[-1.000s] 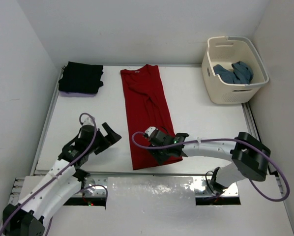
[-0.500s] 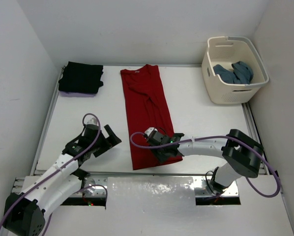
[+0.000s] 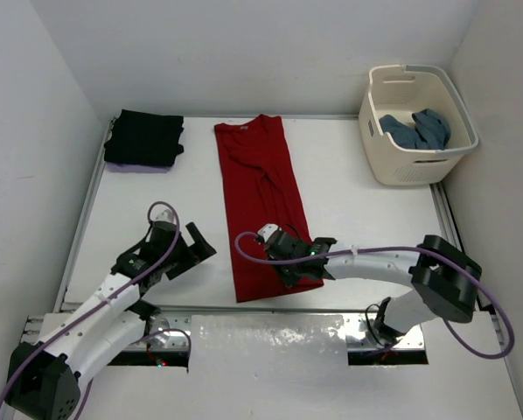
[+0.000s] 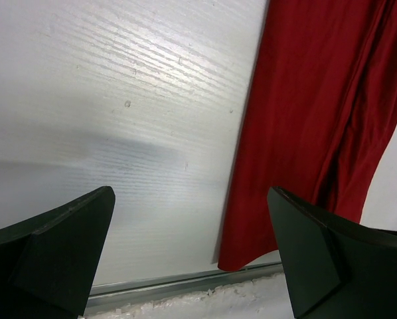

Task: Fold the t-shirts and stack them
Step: Rotate the tshirt 90 degrees, then grab the bottom of the folded rectangular tshirt with both arms, then fold the folded rectangular tshirt in 1/3 of the way

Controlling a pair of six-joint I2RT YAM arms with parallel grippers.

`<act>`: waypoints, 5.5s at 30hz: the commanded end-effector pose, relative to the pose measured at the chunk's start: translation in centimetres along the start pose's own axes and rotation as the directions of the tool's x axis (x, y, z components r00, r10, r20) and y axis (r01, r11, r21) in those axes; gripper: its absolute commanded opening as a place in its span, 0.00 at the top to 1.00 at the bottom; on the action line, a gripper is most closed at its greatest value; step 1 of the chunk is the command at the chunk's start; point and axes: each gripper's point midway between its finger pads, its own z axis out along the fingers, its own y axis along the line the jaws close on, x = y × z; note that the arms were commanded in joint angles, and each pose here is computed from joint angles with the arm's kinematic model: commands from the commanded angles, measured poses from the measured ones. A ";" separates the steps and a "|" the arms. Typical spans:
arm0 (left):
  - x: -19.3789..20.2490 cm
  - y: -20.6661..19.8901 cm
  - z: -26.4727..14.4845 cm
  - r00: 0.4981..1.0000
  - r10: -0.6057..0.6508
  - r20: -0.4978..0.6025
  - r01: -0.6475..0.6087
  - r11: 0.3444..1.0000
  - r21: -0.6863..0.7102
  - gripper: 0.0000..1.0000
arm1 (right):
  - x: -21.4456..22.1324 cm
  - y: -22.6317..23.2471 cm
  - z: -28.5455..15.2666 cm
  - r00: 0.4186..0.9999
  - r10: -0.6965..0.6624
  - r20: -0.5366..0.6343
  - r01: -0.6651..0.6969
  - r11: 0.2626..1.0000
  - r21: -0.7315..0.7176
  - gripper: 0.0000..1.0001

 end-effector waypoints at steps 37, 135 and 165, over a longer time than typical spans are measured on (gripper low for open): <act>3.9 -2.7 -1.1 0.976 0.080 -0.202 -0.053 0.989 0.136 0.00 | -0.4 3.2 -4.8 0.996 0.032 0.085 -0.017 0.984 -0.178 0.01; -19.2 -16.2 13.1 0.979 0.162 0.124 -0.179 0.974 0.141 1.00 | -24.8 -23.3 2.7 0.816 0.424 0.393 -0.494 0.865 0.092 0.95; -5.8 -9.2 7.7 0.981 0.183 -0.067 -0.172 0.975 0.142 0.00 | -12.2 -16.3 1.3 0.858 0.470 0.209 -0.476 0.879 -0.021 0.01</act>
